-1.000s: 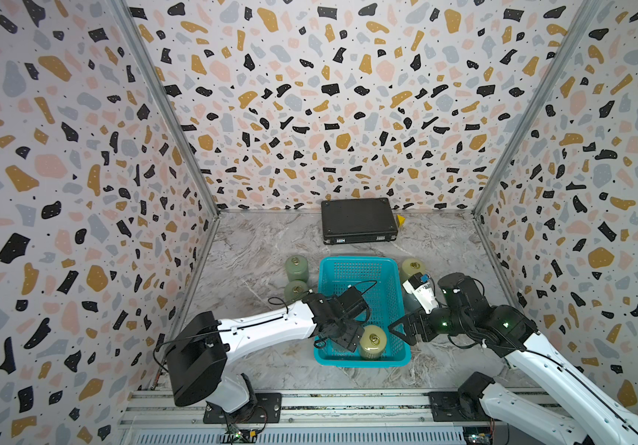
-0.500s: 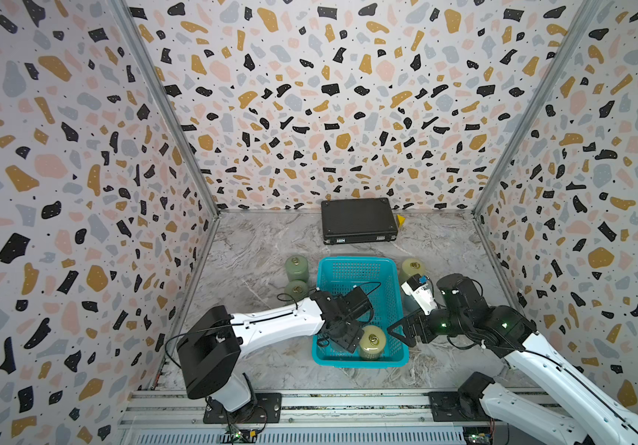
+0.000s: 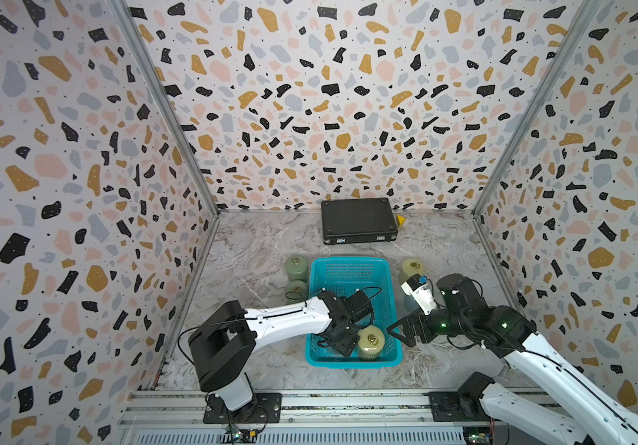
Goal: Take the tea canister out of the basket
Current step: Pick up the tea canister from the basket.
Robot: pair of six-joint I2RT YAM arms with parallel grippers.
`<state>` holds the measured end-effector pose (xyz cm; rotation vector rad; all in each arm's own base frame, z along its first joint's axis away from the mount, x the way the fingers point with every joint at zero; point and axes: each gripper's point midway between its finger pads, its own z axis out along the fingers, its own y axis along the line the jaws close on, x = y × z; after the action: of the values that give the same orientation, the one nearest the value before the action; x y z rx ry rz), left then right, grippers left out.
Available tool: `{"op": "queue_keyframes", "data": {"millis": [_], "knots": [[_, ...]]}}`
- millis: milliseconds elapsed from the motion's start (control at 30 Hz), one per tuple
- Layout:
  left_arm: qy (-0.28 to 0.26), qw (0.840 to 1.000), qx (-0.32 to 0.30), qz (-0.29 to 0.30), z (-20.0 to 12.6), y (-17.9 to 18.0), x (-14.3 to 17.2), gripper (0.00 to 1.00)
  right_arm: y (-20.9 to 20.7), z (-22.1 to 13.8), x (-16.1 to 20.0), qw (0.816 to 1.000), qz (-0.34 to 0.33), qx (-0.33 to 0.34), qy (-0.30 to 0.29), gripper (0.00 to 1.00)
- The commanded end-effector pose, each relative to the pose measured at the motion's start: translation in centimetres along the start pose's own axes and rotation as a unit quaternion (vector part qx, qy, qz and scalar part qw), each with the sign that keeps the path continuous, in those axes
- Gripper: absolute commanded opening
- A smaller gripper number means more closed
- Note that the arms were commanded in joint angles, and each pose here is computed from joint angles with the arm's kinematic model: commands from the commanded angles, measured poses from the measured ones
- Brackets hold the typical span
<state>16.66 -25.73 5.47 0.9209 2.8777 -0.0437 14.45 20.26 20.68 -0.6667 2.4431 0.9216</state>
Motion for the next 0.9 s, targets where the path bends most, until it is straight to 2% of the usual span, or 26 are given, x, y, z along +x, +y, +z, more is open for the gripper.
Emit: {"op": "queue_keyframes", "data": {"millis": [0,300,567,867], "knots": [[0.025,1.0,-0.011,-0.001,0.0,0.6,1.1,0.76,0.3,-0.2,-0.2,1.0,-0.003,-0.004,-0.01,0.99],[-0.023,1.0,0.001,-0.016,-2.7,0.3,-0.8,0.7,0.4,-0.2,-0.5,1.0,-0.004,-0.005,-0.013,0.99],[-0.081,0.996,-0.007,-0.039,-7.1,1.0,-2.9,0.7,0.8,-0.1,-1.1,1.0,-0.008,-0.013,-0.018,0.99],[-0.138,0.985,0.003,-0.108,-11.9,3.6,-3.5,0.69,2.2,0.2,-2.8,0.999,-0.022,-0.037,-0.031,0.99]]}}
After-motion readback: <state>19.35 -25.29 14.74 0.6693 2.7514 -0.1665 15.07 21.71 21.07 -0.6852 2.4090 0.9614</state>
